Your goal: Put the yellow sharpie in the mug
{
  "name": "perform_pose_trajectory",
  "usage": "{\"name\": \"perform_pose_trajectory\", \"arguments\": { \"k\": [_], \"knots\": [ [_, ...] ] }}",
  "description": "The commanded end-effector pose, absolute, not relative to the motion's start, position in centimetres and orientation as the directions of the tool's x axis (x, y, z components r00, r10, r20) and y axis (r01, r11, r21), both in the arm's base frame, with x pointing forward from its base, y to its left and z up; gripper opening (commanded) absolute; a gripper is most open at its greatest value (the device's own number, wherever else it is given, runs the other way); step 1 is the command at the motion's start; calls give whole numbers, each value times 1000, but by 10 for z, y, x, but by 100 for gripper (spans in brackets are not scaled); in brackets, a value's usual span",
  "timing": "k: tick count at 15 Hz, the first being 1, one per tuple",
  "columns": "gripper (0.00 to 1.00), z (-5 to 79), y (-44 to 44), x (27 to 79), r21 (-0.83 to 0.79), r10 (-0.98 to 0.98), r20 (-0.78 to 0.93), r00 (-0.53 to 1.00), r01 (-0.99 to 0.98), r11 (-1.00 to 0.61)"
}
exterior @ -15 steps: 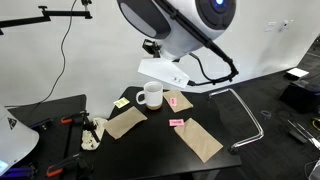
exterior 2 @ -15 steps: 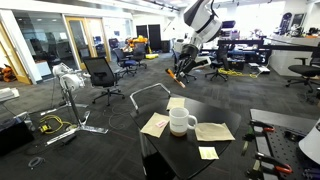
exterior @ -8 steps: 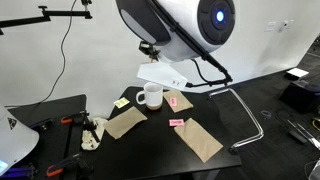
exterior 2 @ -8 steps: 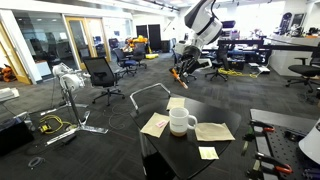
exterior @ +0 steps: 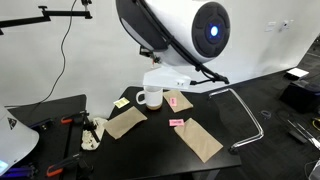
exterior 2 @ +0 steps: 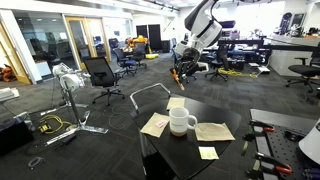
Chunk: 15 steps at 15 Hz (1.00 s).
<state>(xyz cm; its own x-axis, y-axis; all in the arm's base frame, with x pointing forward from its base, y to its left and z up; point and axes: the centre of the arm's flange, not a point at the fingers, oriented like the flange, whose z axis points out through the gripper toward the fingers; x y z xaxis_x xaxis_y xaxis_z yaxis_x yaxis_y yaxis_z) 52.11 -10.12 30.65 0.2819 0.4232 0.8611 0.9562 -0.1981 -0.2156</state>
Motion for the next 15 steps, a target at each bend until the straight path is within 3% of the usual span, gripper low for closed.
{"name": "perform_pose_trajectory", "arguments": {
  "k": [1,8,15],
  "knots": [
    [3,292,-102,511,-114,345,923,169,978,-174],
    [3,254,-101,499,0,315,948,40,992,-128],
    [3,229,-101,492,19,282,959,6,996,-84]
  ]
}}
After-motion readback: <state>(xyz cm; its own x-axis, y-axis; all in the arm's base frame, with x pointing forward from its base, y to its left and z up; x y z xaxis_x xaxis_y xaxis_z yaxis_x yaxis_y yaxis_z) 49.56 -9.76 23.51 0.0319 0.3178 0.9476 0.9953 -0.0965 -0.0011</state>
